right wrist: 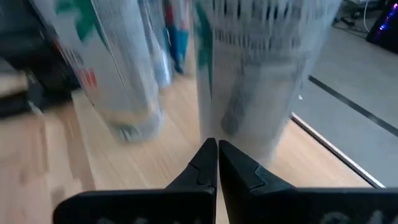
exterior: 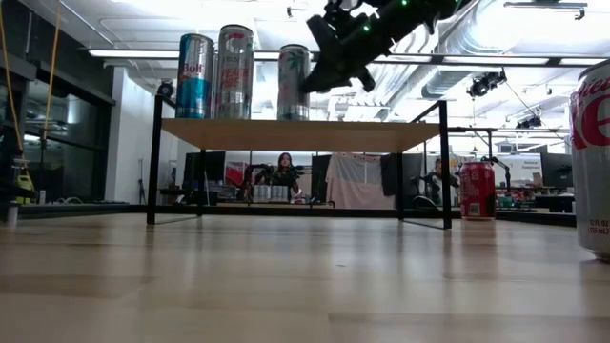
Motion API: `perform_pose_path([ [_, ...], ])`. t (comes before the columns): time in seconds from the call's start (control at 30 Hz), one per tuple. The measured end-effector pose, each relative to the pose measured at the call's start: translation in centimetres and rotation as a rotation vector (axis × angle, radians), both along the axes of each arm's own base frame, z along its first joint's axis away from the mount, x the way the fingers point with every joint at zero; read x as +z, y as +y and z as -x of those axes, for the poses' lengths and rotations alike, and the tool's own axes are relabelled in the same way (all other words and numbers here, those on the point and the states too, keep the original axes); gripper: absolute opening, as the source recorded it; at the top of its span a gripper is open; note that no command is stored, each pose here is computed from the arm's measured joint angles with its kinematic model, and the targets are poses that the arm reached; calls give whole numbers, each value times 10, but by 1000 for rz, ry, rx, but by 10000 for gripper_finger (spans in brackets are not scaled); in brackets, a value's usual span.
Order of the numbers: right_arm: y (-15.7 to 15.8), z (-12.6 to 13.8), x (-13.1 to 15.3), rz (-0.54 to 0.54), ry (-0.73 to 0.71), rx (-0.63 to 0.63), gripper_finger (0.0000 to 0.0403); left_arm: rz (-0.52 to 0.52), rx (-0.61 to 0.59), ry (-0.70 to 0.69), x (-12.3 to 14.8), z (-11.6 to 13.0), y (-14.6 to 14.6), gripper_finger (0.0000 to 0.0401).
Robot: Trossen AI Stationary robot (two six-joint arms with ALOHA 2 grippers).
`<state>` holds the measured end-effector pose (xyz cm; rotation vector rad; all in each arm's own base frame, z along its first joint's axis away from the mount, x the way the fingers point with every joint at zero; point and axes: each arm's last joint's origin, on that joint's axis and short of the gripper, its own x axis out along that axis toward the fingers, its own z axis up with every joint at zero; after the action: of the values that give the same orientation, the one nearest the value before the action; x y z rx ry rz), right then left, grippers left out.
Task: Place canned beverage on shelf
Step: Put the left white-pink soda can aligned with the other white-pink soda can on the shelf
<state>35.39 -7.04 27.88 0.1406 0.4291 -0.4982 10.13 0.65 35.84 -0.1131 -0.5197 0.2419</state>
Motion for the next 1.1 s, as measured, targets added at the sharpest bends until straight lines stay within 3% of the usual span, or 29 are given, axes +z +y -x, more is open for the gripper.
perform_pose_path([
  [0.1, -2, 3, -1, 13, 55, 6, 0, 1, 0, 0, 0, 0, 0, 0],
  [0.37, -13, 5, 2, 16, 25, -49, 0, 3, 5, 4, 0, -1, 0, 0],
  [0.77, -35, 3, 16, 33, -156, -123, 0, 1, 35, 9, 0, 0, 1, 0],
  [1.1, -47, -14, -1, -81, -277, -120, 0, 1, 38, 10, 0, 0, 1, 0],
])
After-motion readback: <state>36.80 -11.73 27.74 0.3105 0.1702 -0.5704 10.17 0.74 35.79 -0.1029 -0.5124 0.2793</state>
